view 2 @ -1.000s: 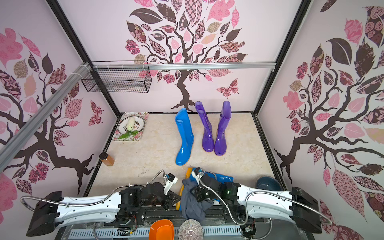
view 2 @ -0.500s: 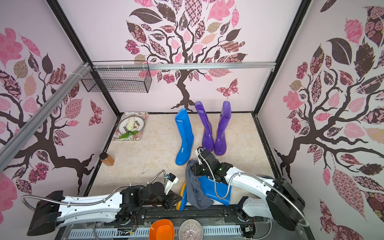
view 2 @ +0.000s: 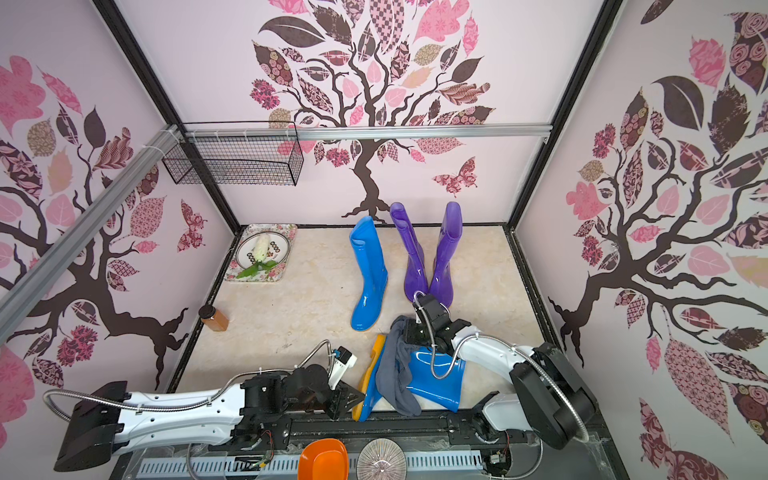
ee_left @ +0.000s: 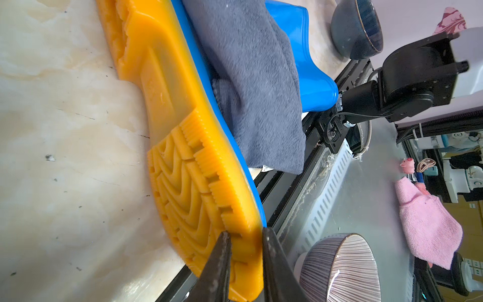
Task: Wipe the rubber boots with a cloth
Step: Wipe the dirt off the rubber boot.
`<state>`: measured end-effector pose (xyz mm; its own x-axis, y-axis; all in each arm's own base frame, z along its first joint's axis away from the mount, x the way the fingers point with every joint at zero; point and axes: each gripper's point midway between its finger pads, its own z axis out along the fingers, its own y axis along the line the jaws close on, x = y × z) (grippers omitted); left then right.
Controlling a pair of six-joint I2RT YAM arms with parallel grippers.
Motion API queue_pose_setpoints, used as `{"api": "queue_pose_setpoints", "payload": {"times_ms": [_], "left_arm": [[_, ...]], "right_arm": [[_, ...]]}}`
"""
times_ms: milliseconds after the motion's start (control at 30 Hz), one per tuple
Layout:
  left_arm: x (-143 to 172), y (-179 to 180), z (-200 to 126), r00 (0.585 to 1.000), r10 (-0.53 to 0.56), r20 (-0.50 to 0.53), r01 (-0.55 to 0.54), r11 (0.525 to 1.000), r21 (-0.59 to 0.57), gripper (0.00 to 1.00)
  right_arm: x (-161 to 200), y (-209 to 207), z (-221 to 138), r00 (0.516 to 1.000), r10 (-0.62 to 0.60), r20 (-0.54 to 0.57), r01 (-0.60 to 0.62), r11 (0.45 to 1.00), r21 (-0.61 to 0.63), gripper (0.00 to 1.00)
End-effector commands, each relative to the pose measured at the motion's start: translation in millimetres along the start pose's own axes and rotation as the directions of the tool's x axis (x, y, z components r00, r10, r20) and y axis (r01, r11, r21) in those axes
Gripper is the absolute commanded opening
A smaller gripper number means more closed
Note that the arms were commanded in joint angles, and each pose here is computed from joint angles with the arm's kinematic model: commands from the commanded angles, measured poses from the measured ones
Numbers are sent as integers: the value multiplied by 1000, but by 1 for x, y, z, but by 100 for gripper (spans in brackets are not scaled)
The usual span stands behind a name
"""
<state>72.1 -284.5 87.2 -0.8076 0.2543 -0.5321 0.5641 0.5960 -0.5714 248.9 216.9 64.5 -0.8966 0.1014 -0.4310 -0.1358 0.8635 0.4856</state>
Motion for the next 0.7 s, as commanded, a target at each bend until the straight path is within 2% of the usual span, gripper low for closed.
{"api": "queue_pose_setpoints", "payload": {"times_ms": [0,67,167,233,300,367,433,567,667], "left_arm": [[7,40,1,1000,-6,6,7,988,-154,23],[7,39,2,1000,-6,6,7,988,-155,23],[7,38,2,1000,-6,-3,6,988,-153,23],[8,37,2,1000,-4,-8,3,989,-149,23],[8,37,2,1000,-7,-8,5,989,-149,23],[8,37,1,1000,-9,-3,9,989,-145,23],[7,37,0,1000,-10,3,11,989,-146,23],[5,38,-1,1000,-2,8,3,988,-157,24],[3,37,-1,1000,7,9,-5,987,-160,24]], "right_arm": [[0,69,-29,989,-138,57,146,974,-175,0],[6,77,-27,992,-120,37,125,965,-229,0],[9,61,-12,993,-116,27,119,977,-179,0],[7,41,-4,998,-55,3,55,987,-154,0],[-1,13,1,998,56,-19,-58,987,-150,0],[-7,-14,3,995,103,-10,-104,990,-92,0],[-10,-27,2,998,64,-9,-64,998,-8,0],[-6,-5,-6,999,36,-34,-38,999,-39,0],[5,35,-16,997,-72,0,72,996,-58,0]]}}
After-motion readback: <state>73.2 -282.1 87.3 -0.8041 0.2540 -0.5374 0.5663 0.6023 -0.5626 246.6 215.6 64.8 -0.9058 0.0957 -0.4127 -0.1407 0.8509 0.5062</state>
